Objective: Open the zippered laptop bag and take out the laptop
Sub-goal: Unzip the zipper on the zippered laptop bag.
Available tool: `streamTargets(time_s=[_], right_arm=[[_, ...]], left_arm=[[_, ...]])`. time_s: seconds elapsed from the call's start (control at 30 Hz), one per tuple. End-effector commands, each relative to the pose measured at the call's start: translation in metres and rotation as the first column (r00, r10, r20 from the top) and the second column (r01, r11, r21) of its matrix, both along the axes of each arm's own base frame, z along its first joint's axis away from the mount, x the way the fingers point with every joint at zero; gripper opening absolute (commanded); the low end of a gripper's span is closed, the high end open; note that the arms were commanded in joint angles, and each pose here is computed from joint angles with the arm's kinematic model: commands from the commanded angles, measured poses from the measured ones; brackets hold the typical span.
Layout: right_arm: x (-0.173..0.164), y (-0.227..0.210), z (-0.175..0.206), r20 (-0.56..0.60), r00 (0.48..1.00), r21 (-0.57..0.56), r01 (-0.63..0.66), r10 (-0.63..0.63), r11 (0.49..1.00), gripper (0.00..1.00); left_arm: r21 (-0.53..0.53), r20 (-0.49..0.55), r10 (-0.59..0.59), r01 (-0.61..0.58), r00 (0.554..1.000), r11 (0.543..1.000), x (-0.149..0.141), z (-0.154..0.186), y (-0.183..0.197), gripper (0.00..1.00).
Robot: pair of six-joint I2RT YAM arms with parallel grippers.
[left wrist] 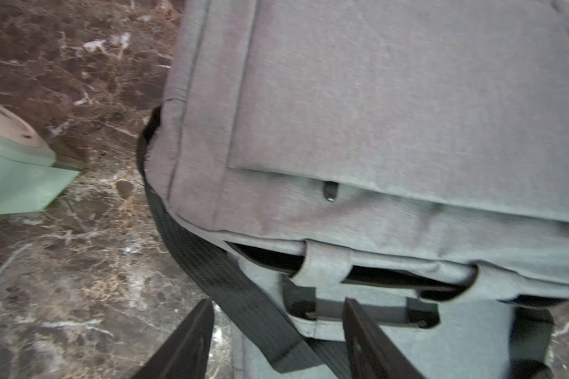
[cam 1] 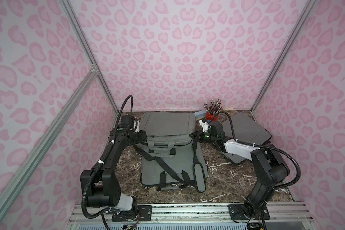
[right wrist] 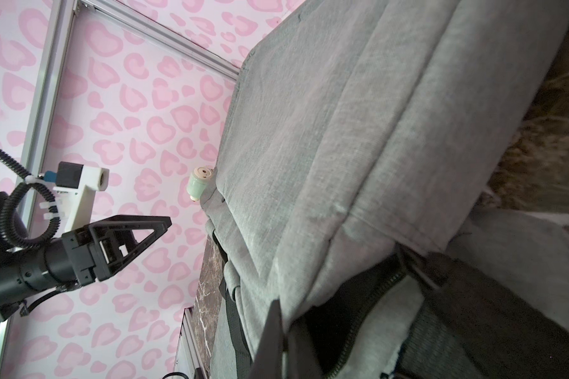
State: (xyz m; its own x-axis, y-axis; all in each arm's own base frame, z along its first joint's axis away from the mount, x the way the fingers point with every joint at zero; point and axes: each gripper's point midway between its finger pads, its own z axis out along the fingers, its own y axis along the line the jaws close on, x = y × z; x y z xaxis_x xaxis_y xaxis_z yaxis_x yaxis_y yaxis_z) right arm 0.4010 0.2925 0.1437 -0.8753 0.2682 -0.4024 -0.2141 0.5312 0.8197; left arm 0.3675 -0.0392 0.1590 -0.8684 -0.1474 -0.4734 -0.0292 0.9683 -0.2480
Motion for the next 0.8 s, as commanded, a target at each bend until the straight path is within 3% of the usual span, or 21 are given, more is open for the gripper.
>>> streamTargets(time_s=[0.0, 0.13, 0.3, 0.4, 0.57, 0.77], right_arm=[[0.004, 0.010, 0.003, 0.031, 0.999, 0.007, -0.034, 0.034, 0.999, 0.00], [0.011, 0.018, -0.001, 0.025, 0.999, 0.008, -0.045, 0.044, 0.999, 0.00], [0.023, 0.024, -0.007, 0.021, 0.998, -0.017, -0.061, 0.061, 0.998, 0.00], [0.029, 0.028, -0.011, 0.019, 0.997, -0.039, -0.072, 0.073, 0.997, 0.00], [0.041, 0.030, -0.016, 0.016, 0.997, -0.060, -0.074, 0.075, 0.995, 0.00], [0.053, 0.027, -0.019, 0.016, 0.999, -0.078, -0.051, 0.052, 0.996, 0.00]], left_arm=[[-0.121, 0.002, 0.012, -0.011, 1.000, 0.993, -0.001, 0.004, -0.025, 0.69], [-0.099, 0.025, -0.035, 0.038, 0.999, 0.994, 0.000, 0.005, -0.047, 0.72], [0.021, 0.094, -0.262, 0.261, 0.961, 0.965, 0.002, 0.013, -0.075, 0.75], [0.189, 0.121, -0.452, 0.426, 0.884, 0.885, 0.002, 0.017, -0.086, 0.76], [0.358, 0.085, -0.626, 0.562, 0.775, 0.745, 0.010, 0.011, -0.083, 0.79], [0.521, -0.081, -0.685, 0.617, 0.724, 0.590, 0.032, -0.014, -0.060, 0.83]])
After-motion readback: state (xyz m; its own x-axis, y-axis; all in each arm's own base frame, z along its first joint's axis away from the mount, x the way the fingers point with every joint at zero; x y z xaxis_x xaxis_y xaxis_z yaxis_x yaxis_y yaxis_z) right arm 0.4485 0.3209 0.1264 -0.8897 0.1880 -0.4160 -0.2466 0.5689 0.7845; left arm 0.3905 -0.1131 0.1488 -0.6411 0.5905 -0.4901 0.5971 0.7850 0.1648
